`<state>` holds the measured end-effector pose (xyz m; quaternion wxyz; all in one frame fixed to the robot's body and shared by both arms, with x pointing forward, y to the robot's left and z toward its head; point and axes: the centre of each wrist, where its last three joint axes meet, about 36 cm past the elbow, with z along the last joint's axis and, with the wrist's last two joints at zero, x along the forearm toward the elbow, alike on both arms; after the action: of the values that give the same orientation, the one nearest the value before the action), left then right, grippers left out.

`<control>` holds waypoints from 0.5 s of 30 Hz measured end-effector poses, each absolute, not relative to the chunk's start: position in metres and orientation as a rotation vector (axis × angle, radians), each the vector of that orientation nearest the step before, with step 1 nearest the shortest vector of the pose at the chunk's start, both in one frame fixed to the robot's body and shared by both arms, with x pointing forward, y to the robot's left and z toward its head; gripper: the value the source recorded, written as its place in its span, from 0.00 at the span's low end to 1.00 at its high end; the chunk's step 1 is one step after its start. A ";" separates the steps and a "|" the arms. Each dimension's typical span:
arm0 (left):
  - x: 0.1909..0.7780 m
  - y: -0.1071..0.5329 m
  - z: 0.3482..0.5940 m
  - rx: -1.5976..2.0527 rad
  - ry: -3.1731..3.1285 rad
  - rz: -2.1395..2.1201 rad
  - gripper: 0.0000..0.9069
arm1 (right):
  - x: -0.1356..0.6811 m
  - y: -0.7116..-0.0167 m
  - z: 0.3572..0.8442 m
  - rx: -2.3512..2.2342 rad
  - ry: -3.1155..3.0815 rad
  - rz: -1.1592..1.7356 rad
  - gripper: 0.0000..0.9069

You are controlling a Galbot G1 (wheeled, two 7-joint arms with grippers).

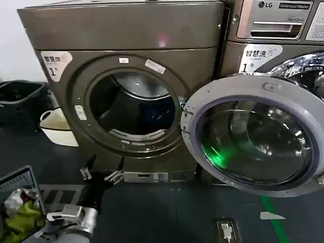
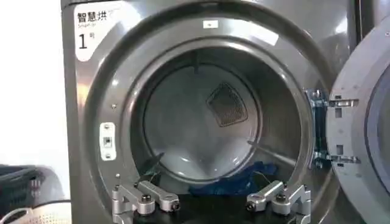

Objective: Grasp the clothes from the dryer.

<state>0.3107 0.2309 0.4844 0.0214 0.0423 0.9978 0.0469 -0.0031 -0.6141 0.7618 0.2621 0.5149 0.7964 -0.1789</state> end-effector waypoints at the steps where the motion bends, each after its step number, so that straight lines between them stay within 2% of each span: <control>1: 0.311 0.231 0.484 0.133 3.093 0.145 1.00 | -0.003 -0.614 0.762 1.395 2.152 -0.484 1.00; 15: 0.310 0.229 0.486 0.145 3.085 0.145 1.00 | -0.005 -0.611 0.766 1.380 2.144 -0.480 1.00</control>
<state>0.3098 0.2294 0.4861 0.0250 0.0468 0.9975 0.0470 -0.0046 -0.6108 0.7661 0.2702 0.5122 0.7955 -0.1783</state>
